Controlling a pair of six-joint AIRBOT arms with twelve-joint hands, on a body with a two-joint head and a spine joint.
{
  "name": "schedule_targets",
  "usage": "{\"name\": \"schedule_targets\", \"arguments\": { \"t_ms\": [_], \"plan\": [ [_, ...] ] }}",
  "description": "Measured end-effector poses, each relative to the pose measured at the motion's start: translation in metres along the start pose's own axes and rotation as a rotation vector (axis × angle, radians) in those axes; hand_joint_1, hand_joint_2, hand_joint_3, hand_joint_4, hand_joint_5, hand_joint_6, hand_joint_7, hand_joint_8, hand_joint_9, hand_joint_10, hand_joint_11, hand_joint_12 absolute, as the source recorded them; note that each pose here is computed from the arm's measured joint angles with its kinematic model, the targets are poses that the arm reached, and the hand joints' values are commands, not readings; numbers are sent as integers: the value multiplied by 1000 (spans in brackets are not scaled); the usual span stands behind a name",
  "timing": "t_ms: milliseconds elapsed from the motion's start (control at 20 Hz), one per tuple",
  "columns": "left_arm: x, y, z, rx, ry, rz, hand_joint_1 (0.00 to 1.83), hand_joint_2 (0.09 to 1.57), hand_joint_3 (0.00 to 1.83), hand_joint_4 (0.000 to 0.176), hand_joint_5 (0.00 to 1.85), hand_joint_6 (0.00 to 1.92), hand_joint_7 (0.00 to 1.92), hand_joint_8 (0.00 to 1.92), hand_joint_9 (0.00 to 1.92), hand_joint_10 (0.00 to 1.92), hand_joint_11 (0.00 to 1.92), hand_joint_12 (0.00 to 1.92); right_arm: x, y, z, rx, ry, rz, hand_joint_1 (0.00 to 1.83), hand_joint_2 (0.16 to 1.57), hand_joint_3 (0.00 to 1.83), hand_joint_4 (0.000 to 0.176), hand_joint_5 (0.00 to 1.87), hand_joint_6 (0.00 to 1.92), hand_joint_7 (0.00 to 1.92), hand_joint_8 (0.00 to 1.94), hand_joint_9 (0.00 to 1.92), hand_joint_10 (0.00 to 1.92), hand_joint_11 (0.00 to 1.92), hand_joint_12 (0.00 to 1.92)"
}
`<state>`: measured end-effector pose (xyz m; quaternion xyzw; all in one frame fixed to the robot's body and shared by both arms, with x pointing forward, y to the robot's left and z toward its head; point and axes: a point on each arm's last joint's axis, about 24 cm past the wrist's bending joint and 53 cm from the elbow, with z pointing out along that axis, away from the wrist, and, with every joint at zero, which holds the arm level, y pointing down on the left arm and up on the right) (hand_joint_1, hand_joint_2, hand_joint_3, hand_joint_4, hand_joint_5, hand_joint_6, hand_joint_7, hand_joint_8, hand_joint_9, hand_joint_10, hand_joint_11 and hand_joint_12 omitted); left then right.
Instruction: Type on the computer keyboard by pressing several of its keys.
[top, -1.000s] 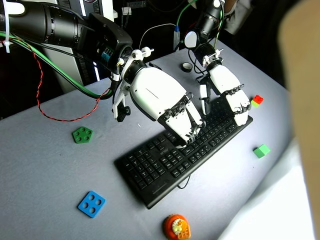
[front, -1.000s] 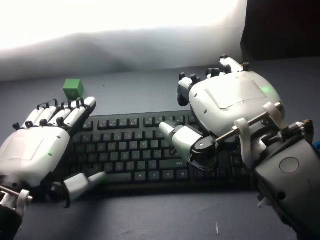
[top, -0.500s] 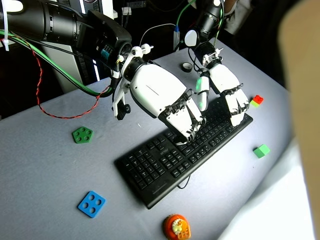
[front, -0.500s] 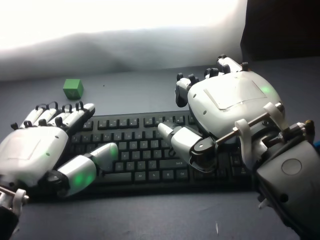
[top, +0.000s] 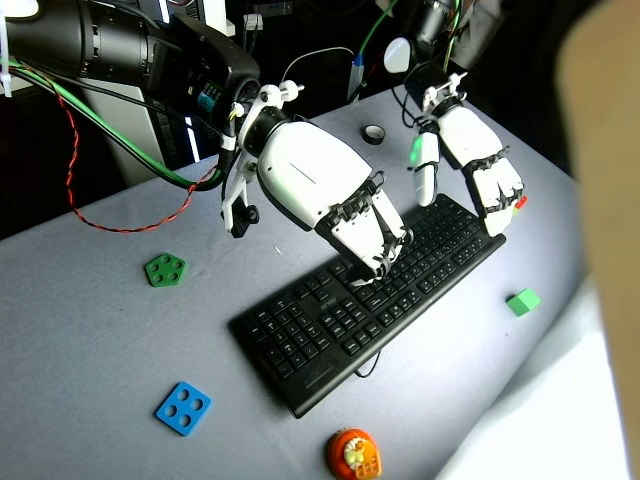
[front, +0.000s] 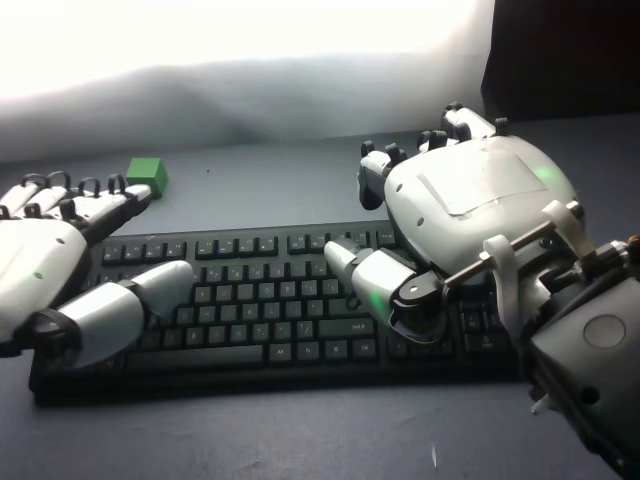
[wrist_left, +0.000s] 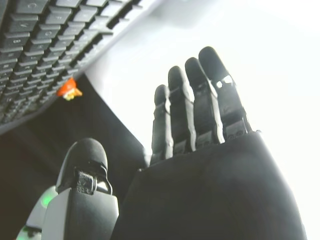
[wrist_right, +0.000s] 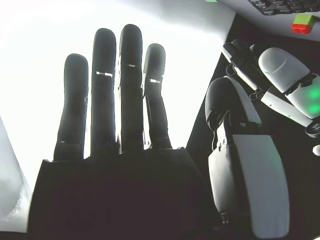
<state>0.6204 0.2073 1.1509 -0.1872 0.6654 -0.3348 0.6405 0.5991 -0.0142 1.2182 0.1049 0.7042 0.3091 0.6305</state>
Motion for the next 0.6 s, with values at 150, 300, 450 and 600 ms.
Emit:
{"name": "schedule_targets", "arguments": {
  "t_ms": [150, 300, 450, 600],
  "plan": [
    [-12, -10, -1, 3, 6, -5, 3, 1329, 4, 0, 552, 692, 630, 725, 380, 1156, 38, 1661, -7, -2, 0, -1, -12, -5, 301, 1279, 0, 0, 715, 1094, 818, 1166, 675, 1514, 412, 1911],
    [-19, -21, -4, 11, 28, -13, 207, 1358, 3, 0, 845, 1186, 959, 1344, 826, 1668, 555, 1919, -10, -3, -2, 1, -14, -11, 154, 1335, 13, 0, 870, 1491, 1143, 1502, 1096, 1853, 1006, 1921],
    [-21, -27, -8, 7, 57, -10, 327, 1377, 1, 0, 924, 1390, 1150, 1438, 1079, 1738, 876, 1921, -8, -1, -6, -6, -3, -11, 131, 1396, 21, 0, 1038, 1600, 1258, 1592, 1197, 1903, 1146, 1921],
    [-25, -28, -13, -6, 80, 0, 421, 1391, 3, 0, 921, 1627, 1150, 1556, 1101, 1789, 940, 1921, -11, -2, -6, -9, -7, -21, 285, 1445, 24, 0, 1018, 1691, 1267, 1689, 1232, 1921, 1184, 1921]
  ]
}}
